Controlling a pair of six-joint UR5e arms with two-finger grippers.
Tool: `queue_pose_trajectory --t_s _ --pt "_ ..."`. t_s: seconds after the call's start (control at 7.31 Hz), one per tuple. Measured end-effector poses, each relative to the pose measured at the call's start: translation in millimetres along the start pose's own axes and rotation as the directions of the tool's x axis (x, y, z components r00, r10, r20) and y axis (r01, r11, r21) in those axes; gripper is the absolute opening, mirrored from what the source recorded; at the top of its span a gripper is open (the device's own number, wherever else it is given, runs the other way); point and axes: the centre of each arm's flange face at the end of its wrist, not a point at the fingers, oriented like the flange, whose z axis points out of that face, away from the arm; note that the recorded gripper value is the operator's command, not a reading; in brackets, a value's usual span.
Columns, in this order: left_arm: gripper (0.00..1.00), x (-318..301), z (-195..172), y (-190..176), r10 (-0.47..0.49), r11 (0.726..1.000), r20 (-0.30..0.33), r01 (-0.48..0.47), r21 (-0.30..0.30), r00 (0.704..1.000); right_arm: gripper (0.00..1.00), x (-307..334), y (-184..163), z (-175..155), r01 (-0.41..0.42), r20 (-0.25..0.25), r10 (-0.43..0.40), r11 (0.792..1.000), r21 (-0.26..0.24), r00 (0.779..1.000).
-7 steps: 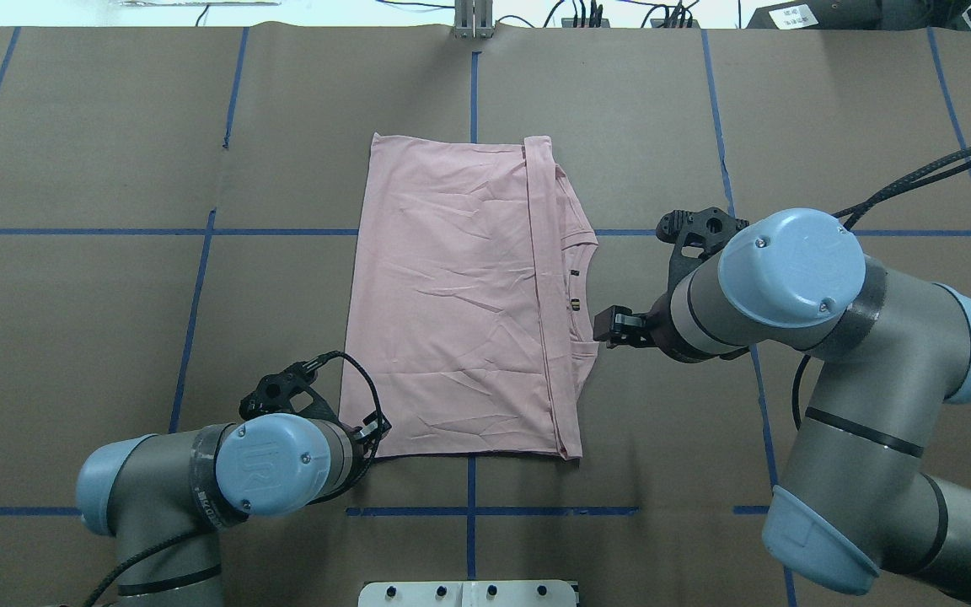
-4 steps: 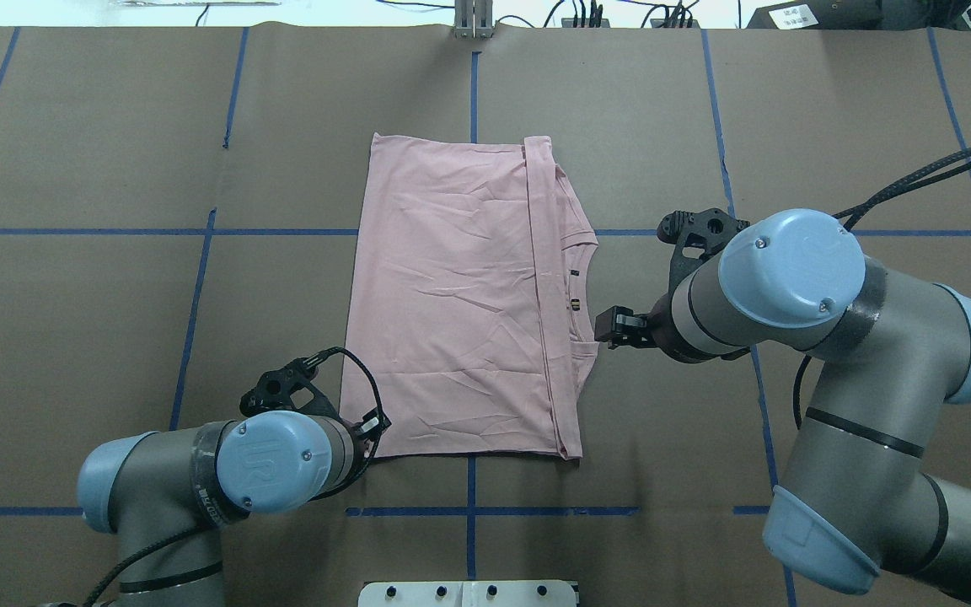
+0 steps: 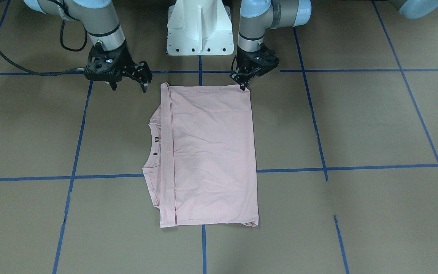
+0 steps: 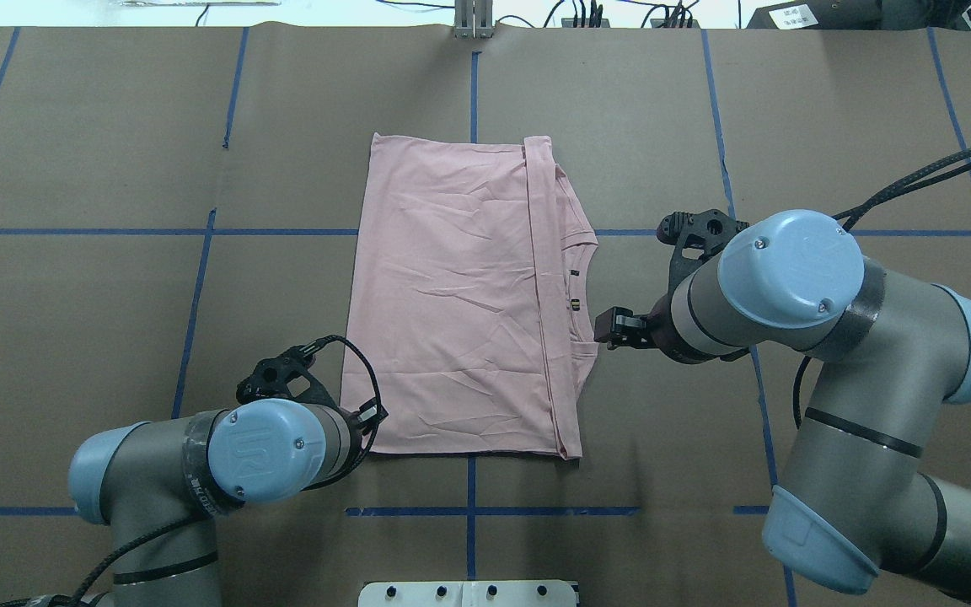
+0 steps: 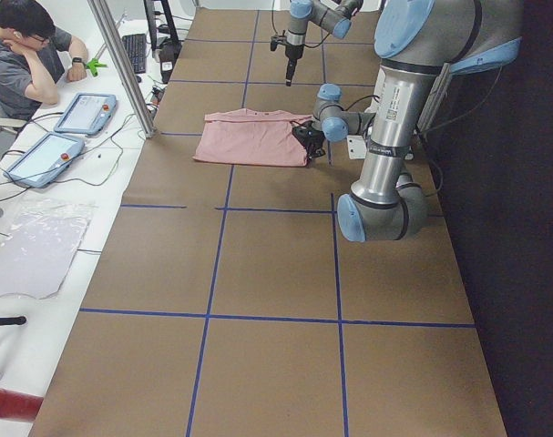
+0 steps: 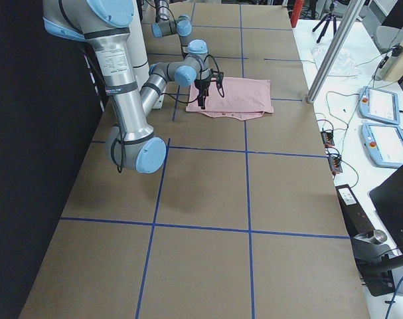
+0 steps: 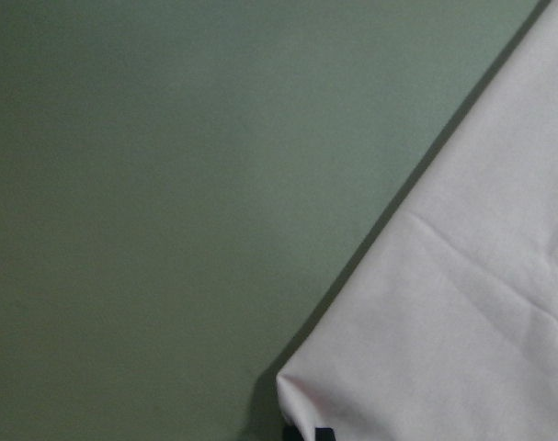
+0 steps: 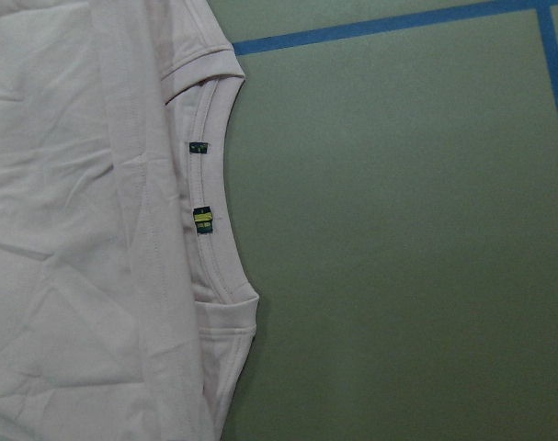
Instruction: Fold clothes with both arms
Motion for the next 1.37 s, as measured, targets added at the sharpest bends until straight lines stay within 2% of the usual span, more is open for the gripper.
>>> queue_pose_trajectory --t_s 0.27,0.55,0.96,1.37 --pt "0.0 0.5 -10.0 -2.0 0.032 0.999 0.006 -0.032 0.005 0.999 1.0 -8.9 17.9 8.9 -0.041 0.0 0.041 0.999 -0.028 0.999" --pt "0.0 1.0 -13.9 -1.8 0.041 0.999 0.005 -0.041 0.004 0.999 1.0 -22.3 48.5 30.0 -0.15 -0.025 0.149 0.987 -0.054 0.989" --pt "0.0 0.8 -14.4 -0.5 0.043 0.999 0.005 -0.043 0.002 0.999 1.0 -75.6 61.8 69.6 -0.295 -0.026 0.295 0.955 -0.012 0.955" --pt "0.0 1.4 -15.0 0.1 0.044 0.999 0.003 -0.044 -0.001 0.999 1.0 -91.9 59.7 97.2 -0.338 -0.06 0.337 0.941 -0.001 0.94"
